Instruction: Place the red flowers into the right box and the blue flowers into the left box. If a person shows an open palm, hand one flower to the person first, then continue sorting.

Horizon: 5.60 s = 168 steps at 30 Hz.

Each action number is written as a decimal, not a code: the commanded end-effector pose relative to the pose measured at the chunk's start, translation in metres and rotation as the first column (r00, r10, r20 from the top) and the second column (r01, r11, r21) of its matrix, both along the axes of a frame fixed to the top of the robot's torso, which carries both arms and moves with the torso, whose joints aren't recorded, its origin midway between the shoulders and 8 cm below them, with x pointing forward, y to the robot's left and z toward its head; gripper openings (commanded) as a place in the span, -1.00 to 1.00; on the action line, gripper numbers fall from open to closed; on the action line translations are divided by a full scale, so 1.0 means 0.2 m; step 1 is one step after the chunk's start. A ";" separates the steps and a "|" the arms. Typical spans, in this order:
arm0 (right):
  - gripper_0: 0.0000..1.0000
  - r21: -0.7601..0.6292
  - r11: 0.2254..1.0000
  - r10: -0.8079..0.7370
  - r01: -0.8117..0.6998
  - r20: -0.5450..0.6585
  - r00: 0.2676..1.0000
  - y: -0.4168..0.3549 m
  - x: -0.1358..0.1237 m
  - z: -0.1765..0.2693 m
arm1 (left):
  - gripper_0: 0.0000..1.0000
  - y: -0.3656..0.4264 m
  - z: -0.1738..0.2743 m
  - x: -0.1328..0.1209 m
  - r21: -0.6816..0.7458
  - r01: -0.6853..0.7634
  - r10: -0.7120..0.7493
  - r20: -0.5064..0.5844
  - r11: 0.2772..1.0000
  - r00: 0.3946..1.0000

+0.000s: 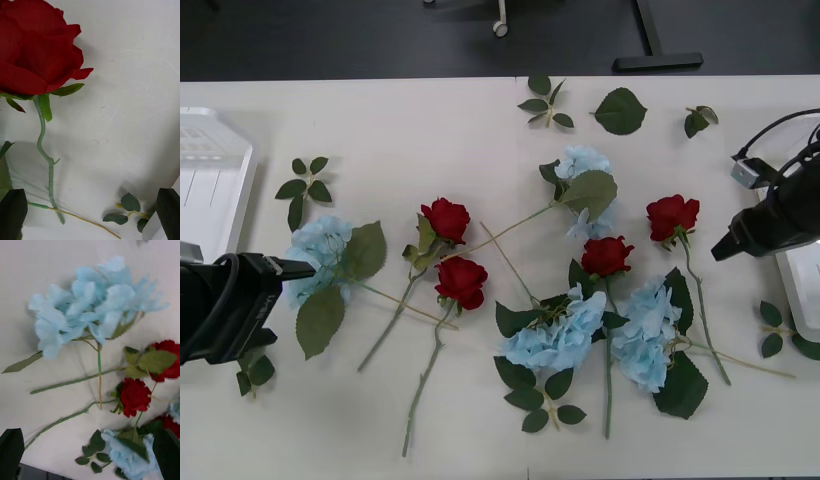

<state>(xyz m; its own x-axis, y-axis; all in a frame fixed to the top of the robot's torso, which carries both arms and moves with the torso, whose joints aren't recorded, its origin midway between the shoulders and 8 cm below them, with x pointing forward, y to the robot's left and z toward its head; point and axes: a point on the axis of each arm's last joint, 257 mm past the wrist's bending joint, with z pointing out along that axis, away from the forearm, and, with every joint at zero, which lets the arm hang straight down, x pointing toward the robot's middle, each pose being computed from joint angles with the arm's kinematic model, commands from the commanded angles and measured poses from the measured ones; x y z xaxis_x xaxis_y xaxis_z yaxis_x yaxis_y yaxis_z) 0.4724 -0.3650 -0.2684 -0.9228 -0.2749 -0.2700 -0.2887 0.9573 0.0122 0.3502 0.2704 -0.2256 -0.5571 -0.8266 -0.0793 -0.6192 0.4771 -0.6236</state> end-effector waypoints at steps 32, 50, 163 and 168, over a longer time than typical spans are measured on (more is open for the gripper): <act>-1.00 0.026 0.994 -0.105 0.104 0.057 0.993 0.28 0.15 -0.28 | 1.00 -0.33 -0.43 0.54 0.029 -0.221 0.221 -0.233 0.975 0.947; -1.00 0.126 0.970 -0.225 0.206 0.158 0.961 0.17 0.33 0.12 | -0.86 -0.31 -0.55 0.55 0.099 -0.185 0.205 -0.261 0.978 0.943; 1.00 -0.093 0.780 0.617 -0.619 0.280 0.735 -0.33 -0.36 0.13 | 1.00 1.11 0.96 0.36 0.718 0.582 -0.663 -0.226 0.382 0.714; 1.00 0.018 0.802 0.563 -0.597 0.311 0.765 -0.24 -0.44 0.06 | 1.00 1.03 1.12 0.24 0.686 0.603 -0.723 -0.160 0.408 0.671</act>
